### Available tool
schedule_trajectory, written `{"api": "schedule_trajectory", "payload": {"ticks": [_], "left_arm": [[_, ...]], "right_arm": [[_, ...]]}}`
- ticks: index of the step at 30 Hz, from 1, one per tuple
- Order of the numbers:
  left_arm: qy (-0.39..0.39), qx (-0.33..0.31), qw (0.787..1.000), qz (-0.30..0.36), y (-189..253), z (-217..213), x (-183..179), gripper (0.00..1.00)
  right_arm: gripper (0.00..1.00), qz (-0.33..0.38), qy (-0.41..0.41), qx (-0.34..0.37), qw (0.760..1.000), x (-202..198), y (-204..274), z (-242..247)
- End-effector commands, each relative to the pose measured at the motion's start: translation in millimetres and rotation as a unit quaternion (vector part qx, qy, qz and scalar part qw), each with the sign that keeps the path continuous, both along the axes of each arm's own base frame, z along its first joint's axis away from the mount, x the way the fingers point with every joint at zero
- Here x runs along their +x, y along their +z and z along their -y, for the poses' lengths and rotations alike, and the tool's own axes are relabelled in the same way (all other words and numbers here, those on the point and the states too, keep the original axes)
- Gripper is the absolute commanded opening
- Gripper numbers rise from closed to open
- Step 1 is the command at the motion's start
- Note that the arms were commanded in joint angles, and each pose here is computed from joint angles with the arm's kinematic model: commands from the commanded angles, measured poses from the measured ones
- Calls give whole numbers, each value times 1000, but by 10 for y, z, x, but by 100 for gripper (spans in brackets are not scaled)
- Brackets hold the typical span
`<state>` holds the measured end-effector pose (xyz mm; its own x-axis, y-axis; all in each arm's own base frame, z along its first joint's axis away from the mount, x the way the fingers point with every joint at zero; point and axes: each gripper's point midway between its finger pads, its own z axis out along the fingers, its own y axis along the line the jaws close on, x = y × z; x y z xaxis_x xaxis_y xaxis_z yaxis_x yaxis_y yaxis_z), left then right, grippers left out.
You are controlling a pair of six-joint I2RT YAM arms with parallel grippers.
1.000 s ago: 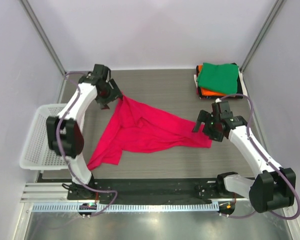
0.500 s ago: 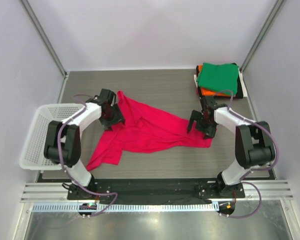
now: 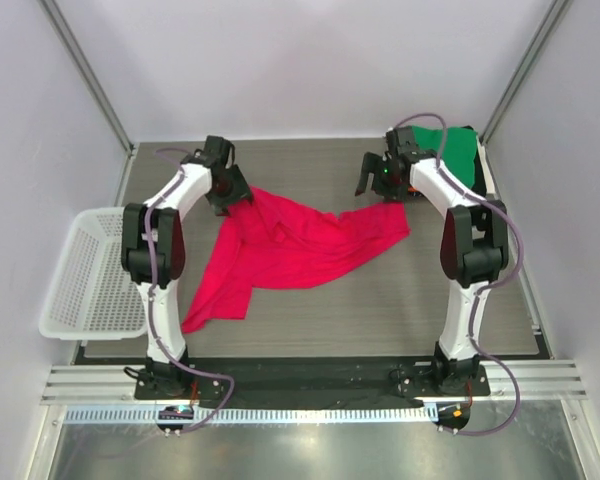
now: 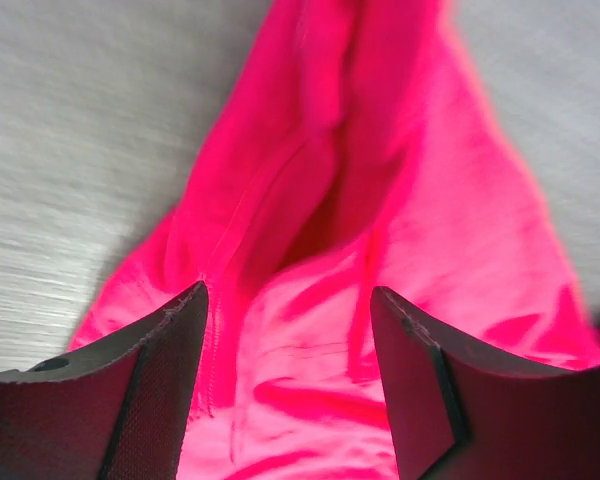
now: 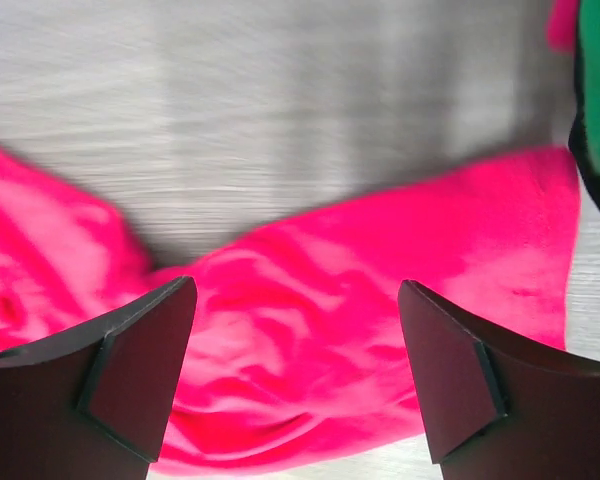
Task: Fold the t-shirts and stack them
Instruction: Flatten the tshirt out
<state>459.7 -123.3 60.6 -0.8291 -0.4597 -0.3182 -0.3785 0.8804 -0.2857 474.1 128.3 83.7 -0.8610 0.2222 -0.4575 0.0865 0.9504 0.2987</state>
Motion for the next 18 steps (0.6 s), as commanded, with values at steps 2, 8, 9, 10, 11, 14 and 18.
{"api": "schedule_trajectory", "payload": {"ticks": [2, 8, 9, 10, 11, 14, 18], "left_arm": [[-5, 0, 999, 51, 687, -72, -39, 70], [-15, -11, 997, 80, 1010, -157, -651, 72], [-16, -9, 997, 81, 1021, -186, -745, 72], [-21, -5, 998, 65, 907, -211, -912, 72], [-25, -7, 996, 87, 1059, -233, -1022, 72], [-35, -12, 995, 92, 1067, -274, -1358, 72], [-43, -9, 995, 86, 1000, -329, -1663, 72]], "right_arm": [[89, 108, 18, 8, 994, -155, 993, -111], [86, 33, -35, 18, 999, -1079, 378, 93], [84, 49, -36, 28, 998, -1143, 420, 94], [82, 44, -37, 33, 998, -1229, 351, 98], [78, 20, -40, 36, 998, -1402, 151, 105], [73, 20, -38, 51, 998, -1514, -1, 80], [71, 12, -39, 52, 998, -1465, -146, 62]]}}
